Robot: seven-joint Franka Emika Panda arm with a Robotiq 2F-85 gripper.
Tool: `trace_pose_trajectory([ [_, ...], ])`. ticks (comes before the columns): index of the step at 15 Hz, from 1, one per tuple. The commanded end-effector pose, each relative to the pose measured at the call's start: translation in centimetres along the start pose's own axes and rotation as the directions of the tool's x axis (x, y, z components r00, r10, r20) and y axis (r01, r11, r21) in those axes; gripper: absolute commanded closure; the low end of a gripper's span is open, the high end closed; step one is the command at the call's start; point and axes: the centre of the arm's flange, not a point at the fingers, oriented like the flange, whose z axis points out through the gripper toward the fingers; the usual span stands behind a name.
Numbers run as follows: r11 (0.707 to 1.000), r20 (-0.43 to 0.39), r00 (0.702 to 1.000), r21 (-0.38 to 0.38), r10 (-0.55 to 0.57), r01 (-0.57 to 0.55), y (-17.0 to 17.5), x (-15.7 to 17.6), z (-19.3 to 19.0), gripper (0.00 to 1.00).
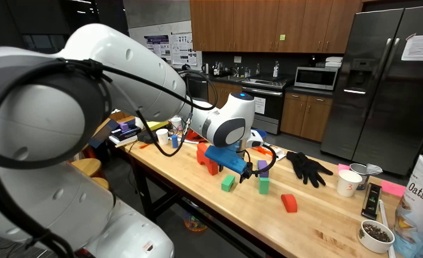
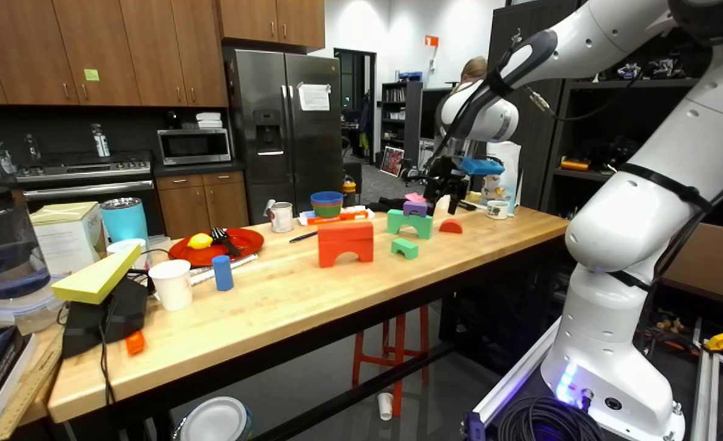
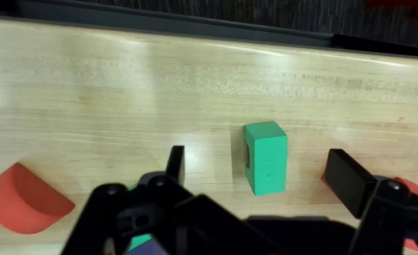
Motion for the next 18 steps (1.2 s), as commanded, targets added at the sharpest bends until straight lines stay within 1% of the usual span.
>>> trace_pose_trajectory([
  [1,0.999,0.001,1.000,-0.030,-0.022,0.022,0.2,0.1,-0.2,0.00],
  [3,0.998,0.002,0.999,-0.057,-0.039,0.039,0.4,0.2,-0.5,0.00],
  [5,0.997,0.002,0.999,-0.062,-0.041,0.041,0.5,0.2,-0.6,0.00],
  [6,0.997,-0.033,0.999,-0.074,-0.032,0.029,0.6,0.4,-1.1,0.00],
  [7,0.996,-0.100,0.995,-0.083,-0.027,0.019,0.6,0.9,-1.9,0.00],
  [9,0.995,-0.196,0.980,-0.103,-0.026,0.006,0.7,2.2,-3.1,0.00],
  [11,0.995,-0.253,0.967,-0.102,-0.039,0.014,0.7,3.3,-3.6,0.00],
  [12,0.996,-0.259,0.965,-0.082,-0.042,0.022,0.7,3.8,-3.7,0.00],
  [15,1.000,-0.213,0.977,0.009,-0.017,0.019,0.7,4.2,-2.8,0.00],
  [16,0.999,-0.179,0.984,0.030,-0.012,0.017,0.6,4.0,-2.4,0.00],
  [18,0.999,-0.145,0.989,0.049,0.009,-0.001,0.7,3.6,-1.6,0.00],
])
